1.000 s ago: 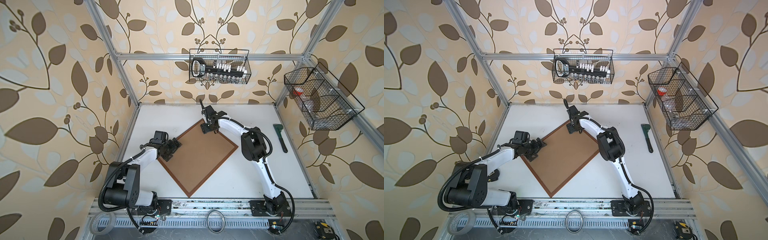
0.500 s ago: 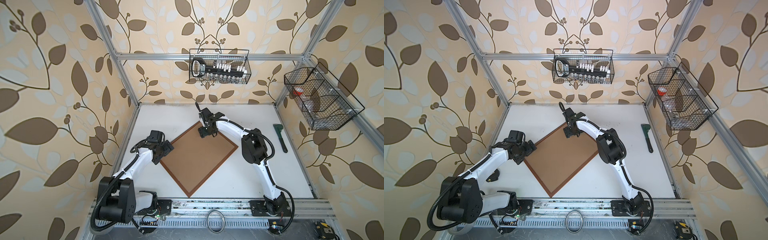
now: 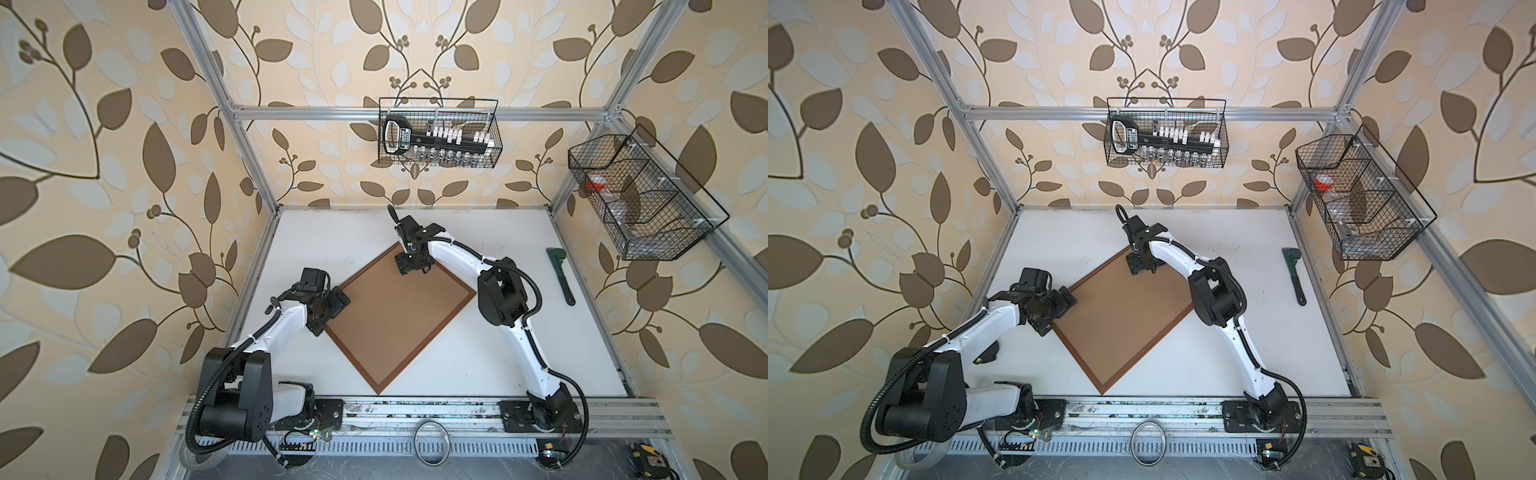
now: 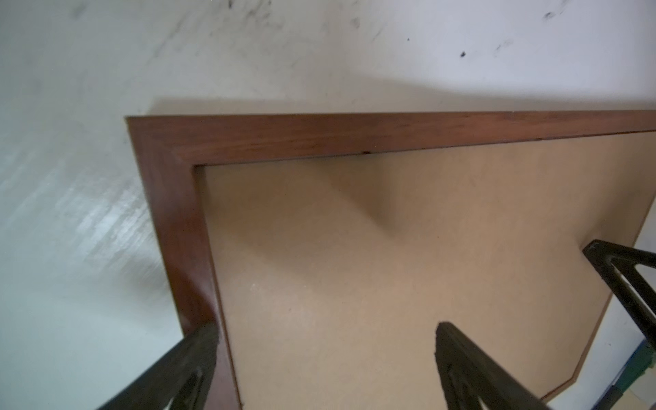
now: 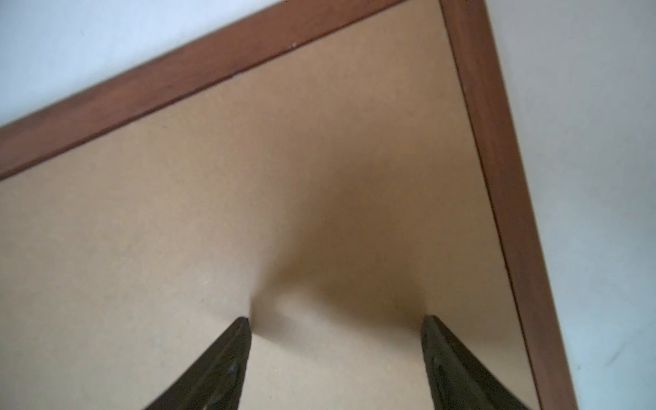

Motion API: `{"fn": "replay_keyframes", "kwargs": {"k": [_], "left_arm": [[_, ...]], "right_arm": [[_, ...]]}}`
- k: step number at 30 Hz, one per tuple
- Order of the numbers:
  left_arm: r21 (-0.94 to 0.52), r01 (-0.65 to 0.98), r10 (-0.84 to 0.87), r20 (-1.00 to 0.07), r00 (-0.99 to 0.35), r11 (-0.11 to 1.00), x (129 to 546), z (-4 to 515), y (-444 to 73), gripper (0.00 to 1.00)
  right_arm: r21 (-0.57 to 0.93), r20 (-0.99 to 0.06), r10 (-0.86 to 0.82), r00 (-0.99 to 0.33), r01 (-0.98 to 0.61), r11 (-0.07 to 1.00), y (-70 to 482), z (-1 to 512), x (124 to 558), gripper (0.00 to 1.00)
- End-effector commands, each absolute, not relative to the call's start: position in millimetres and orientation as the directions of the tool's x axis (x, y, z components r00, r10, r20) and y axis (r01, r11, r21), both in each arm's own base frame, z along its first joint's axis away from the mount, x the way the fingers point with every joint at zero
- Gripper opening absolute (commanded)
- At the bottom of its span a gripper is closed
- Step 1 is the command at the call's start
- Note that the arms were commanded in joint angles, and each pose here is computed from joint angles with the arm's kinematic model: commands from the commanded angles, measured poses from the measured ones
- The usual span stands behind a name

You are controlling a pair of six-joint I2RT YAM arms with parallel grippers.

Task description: Put the photo into the frame

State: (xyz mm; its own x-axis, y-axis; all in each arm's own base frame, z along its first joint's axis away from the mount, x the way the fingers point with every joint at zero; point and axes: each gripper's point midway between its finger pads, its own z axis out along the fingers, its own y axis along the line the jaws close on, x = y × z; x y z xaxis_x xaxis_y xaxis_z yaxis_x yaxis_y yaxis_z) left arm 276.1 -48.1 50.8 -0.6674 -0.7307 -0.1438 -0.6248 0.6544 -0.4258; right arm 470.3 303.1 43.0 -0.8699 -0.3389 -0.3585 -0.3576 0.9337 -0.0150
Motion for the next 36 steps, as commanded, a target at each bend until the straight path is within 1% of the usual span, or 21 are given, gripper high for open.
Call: {"fn": "replay_keyframes", "kwargs": {"k": [1,6,10,12,13,16,19,21,24,28,30,33,36], "left_arm": [[-0.443,-0.633,-0.739,-0.106,-0.665,0.634,272.3,43.7,-53.5,0.96],[-0.436,-0.636,-0.739,-0.112,-0.664,0.637,269.3,41.8,-51.5,0.97],[-0.436,-0.638,-0.741,-0.108,-0.663,0.634,269.2,39.8,-51.5,0.97],[-0.434,-0.639,-0.74,-0.106,-0.664,0.635,269.1,39.8,-51.6,0.97],[-0.435,-0.637,-0.739,-0.111,-0.664,0.637,269.5,40.6,-51.1,0.97],[-0.434,-0.637,-0.741,-0.12,-0.66,0.638,269.2,40.7,-49.4,0.97],[-0.436,-0.637,-0.741,-0.11,-0.663,0.635,269.6,38.7,-50.9,0.97],[-0.44,-0.638,-0.742,-0.108,-0.662,0.633,270.3,38.8,-51.6,0.97],[-0.442,-0.636,-0.741,-0.109,-0.662,0.633,271.4,39.2,-51.8,0.97],[-0.446,-0.634,-0.74,-0.106,-0.664,0.632,272.6,41.0,-52.6,0.97],[-0.449,-0.63,-0.741,-0.116,-0.662,0.633,273.4,43.6,-51.9,0.97],[-0.43,-0.626,-0.734,-0.14,-0.665,0.65,274.3,47.4,-47.3,0.97],[-0.405,-0.619,-0.723,-0.183,-0.666,0.673,278.1,57.5,-38.8,0.97]], "right_arm": [[-0.016,-0.498,-0.308,-0.811,-0.347,0.938,310.0,78.3,501.6,0.77],[-0.019,-0.576,-0.28,-0.768,-0.33,0.944,314.7,84.9,525.0,0.77],[0.0,-0.584,-0.264,-0.768,-0.325,0.946,321.5,73.4,537.7,0.76],[0.011,-0.537,-0.271,-0.799,-0.328,0.945,324.4,56.1,535.9,0.75],[0.021,-0.493,-0.285,-0.822,-0.339,0.941,325.9,44.1,529.3,0.73],[0.047,-0.406,-0.314,-0.858,-0.363,0.931,330.5,13.5,506.7,0.72],[0.069,-0.29,-0.28,-0.915,-0.312,0.948,320.1,-13.7,486.2,0.71],[0.092,-0.262,-0.25,-0.932,-0.282,0.955,315.6,-14.5,482.8,0.69],[0.101,-0.275,-0.228,-0.934,-0.264,0.959,311.9,-7.0,487.1,0.7],[0.115,-0.31,-0.256,-0.916,-0.303,0.946,316.2,11.8,488.6,0.71],[0.126,-0.365,-0.263,-0.893,-0.327,0.937,319.1,31.8,491.7,0.73],[0.133,-0.456,-0.254,-0.853,-0.347,0.928,317.4,75.6,499.4,0.74],[0.123,-0.517,-0.234,-0.824,-0.342,0.932,308.5,111.3,504.0,0.74]]}}
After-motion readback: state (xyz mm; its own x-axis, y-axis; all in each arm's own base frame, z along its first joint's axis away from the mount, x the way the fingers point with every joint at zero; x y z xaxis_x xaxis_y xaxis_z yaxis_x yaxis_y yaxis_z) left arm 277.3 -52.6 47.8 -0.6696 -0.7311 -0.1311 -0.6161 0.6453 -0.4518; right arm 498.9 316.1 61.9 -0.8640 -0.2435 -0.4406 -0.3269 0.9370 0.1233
